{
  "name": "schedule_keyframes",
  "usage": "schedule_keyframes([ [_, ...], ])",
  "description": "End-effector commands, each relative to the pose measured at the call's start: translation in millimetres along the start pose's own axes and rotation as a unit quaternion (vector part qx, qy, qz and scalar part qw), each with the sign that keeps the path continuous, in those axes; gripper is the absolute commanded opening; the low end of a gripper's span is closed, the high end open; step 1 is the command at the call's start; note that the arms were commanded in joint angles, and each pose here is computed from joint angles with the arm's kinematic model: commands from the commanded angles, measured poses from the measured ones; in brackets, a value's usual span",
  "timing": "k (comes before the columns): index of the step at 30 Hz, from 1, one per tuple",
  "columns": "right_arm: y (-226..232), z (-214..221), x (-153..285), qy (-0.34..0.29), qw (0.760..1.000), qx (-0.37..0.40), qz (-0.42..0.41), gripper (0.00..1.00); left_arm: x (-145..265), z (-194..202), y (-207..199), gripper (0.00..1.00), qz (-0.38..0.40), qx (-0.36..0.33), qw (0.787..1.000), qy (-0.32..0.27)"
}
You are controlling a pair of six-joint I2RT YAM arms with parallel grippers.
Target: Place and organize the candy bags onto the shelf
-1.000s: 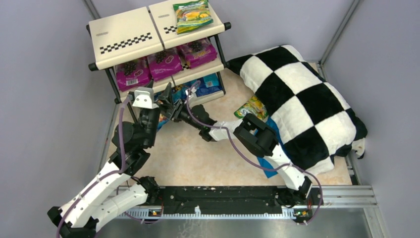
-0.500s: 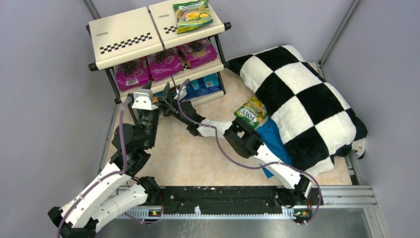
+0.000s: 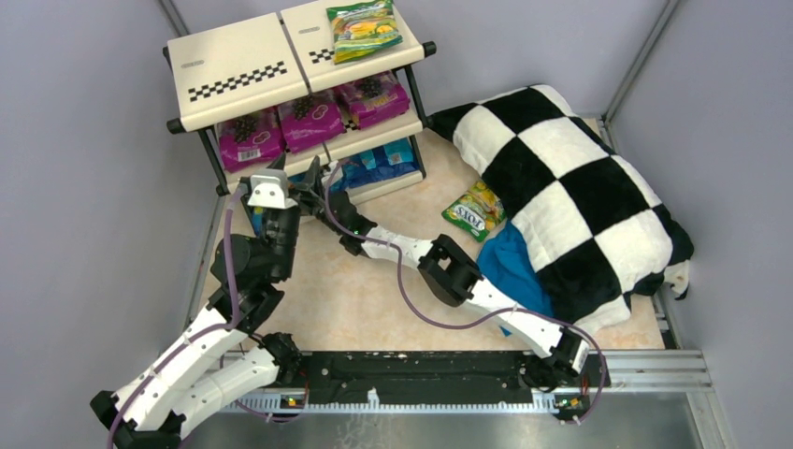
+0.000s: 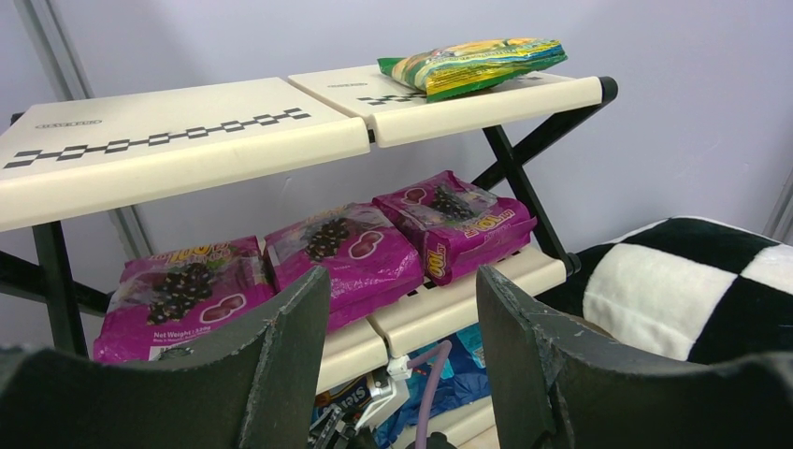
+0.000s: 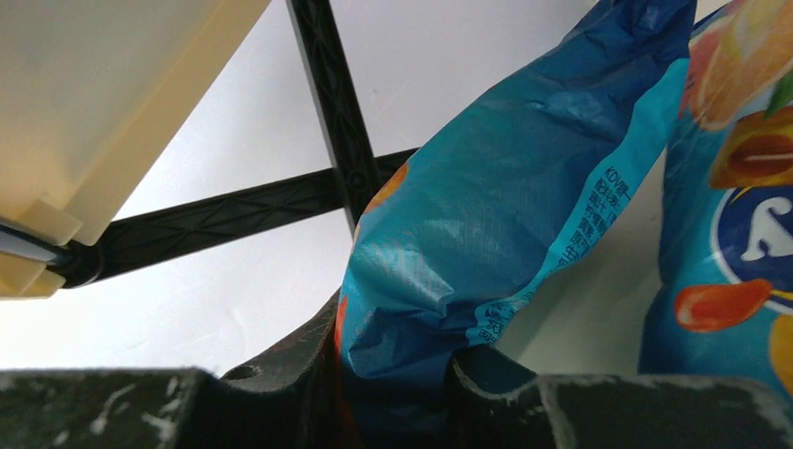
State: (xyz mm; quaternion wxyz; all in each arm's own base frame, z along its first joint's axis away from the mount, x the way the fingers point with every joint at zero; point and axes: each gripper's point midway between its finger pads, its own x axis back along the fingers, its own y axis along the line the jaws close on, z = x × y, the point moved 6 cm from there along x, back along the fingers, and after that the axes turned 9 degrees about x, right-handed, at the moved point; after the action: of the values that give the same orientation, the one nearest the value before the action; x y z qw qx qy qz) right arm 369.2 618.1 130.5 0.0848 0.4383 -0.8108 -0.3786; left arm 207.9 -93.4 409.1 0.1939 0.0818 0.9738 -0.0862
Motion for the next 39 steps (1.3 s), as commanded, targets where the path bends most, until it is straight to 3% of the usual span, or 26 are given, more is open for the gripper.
schedule_keyframes([
  [1,28.4,-55.5,-15.4,-0.072,0.996,0.044,-0.030,0.04,-0.3,-11.2,0.1,0.65,0.001,0.015,1.000,-0.025],
  [3,21.0,-56.3,-16.6,-0.077,0.995,0.061,-0.020,0.09,-0.6,-10.2,-0.1,0.65,0.001,0.014,1.000,-0.024],
  [9,27.9,-69.3,-17.7,-0.054,0.995,0.083,-0.010,0.38,-2.8,-5.4,-1.9,0.65,0.002,0.010,1.000,-0.018],
  [16,28.4,-68.9,-2.1,0.032,0.996,0.022,0.083,0.67,-5.1,0.4,-2.9,0.66,0.000,0.003,1.000,-0.010],
  [22,36.7,-71.8,13.4,0.078,0.991,-0.004,0.109,0.85,-5.8,3.7,-2.4,0.66,-0.005,-0.003,1.000,-0.008],
  [30,47.9,-60.3,34.0,0.068,0.994,-0.031,0.085,0.85,-6.2,6.0,-3.7,0.66,-0.001,-0.001,1.000,-0.007],
  [35,43.1,-49.2,32.9,0.037,0.995,-0.055,0.077,0.72,-3.3,0.9,-0.3,0.66,-0.006,0.002,1.000,-0.016],
  [39,24.8,-35.8,30.8,0.021,0.990,-0.095,0.101,0.72,-2.9,0.0,-0.1,0.66,-0.006,0.002,1.000,-0.018],
])
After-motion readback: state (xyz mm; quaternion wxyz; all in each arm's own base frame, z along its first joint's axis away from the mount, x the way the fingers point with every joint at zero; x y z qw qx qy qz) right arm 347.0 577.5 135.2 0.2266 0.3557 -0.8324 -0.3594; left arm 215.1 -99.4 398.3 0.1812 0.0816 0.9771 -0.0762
